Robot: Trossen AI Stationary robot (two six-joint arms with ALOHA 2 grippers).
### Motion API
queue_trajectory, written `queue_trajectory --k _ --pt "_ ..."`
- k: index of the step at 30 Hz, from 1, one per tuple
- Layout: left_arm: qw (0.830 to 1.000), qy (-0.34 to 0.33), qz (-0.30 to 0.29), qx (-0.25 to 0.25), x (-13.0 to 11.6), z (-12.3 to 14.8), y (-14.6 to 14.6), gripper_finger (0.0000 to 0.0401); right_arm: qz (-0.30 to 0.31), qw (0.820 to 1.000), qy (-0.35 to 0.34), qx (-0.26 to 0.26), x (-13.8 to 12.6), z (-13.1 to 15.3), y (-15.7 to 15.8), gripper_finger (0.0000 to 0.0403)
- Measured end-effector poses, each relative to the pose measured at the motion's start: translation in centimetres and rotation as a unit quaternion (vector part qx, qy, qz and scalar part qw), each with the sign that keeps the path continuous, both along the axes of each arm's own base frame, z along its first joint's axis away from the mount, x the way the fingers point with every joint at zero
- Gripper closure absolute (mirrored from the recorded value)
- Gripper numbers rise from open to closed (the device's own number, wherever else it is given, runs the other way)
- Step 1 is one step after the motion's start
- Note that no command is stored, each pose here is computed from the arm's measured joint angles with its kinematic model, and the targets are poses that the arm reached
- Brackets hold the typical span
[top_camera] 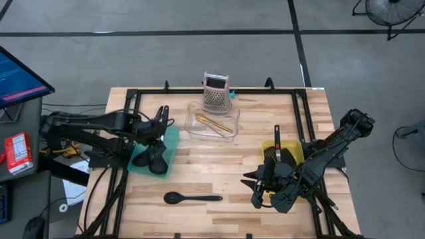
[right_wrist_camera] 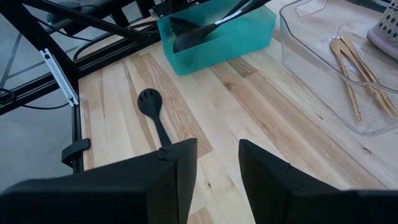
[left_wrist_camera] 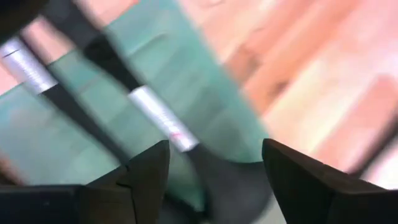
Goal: Pick & Place Kitchen Items
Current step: Put the black spoon into the green bin
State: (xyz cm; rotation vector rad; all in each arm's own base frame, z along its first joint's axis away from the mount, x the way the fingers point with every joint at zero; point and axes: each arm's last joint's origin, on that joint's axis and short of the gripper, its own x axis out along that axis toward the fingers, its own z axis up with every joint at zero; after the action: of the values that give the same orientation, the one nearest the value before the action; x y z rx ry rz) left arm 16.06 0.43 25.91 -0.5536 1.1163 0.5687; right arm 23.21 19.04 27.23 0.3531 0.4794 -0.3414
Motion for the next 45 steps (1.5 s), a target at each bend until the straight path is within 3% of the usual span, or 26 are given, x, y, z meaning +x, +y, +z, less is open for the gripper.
queue_trajectory --k 4,8,13,19,24,32,42,45 --pt "0.996 -0.066 -0.044 -0.032 1.1 1.4 -1.3 0.0166 0.0 1.0 0.0 -0.001 0.0 0.0 0.0 0.0285" --pt "0.981 -0.152 -0.102 -0.055 2.4 2.3 -3.3 0.0171 0.0 1.0 0.0 -0.001 0.0 0.0 0.0 0.0285" --pt "0.948 -0.262 -0.166 -0.075 4.1 3.6 -6.2 0.0179 0.0 1.0 0.0 -0.001 0.0 0.0 0.0 0.0285" --pt "0.905 -0.342 -0.25 -0.045 6.4 3.7 -9.7 0.0186 0.0 1.0 0.0 -0.001 0.0 0.0 0.0 0.0285" --pt "0.882 -0.357 -0.309 0.009 8.6 2.0 -12.5 0.0185 0.0 1.0 0.0 0.0 0.0 0.0 0.0 0.0285" --pt "0.869 -0.328 -0.367 0.056 11.8 -2.9 -15.5 0.017 0.0 1.0 0.0 0.0 0.0 0.0 0.0 0.0285" --pt "0.832 -0.315 -0.44 0.124 14.7 -8.3 -17.2 0.0142 0.0 1.0 -0.001 0.001 0.0 0.0 0.0 0.0285" --pt "0.831 -0.3 -0.448 0.139 15.1 -9.8 -17.4 0.0135 0.0 1.0 -0.001 0.001 0.0 0.0 0.0 0.0285"
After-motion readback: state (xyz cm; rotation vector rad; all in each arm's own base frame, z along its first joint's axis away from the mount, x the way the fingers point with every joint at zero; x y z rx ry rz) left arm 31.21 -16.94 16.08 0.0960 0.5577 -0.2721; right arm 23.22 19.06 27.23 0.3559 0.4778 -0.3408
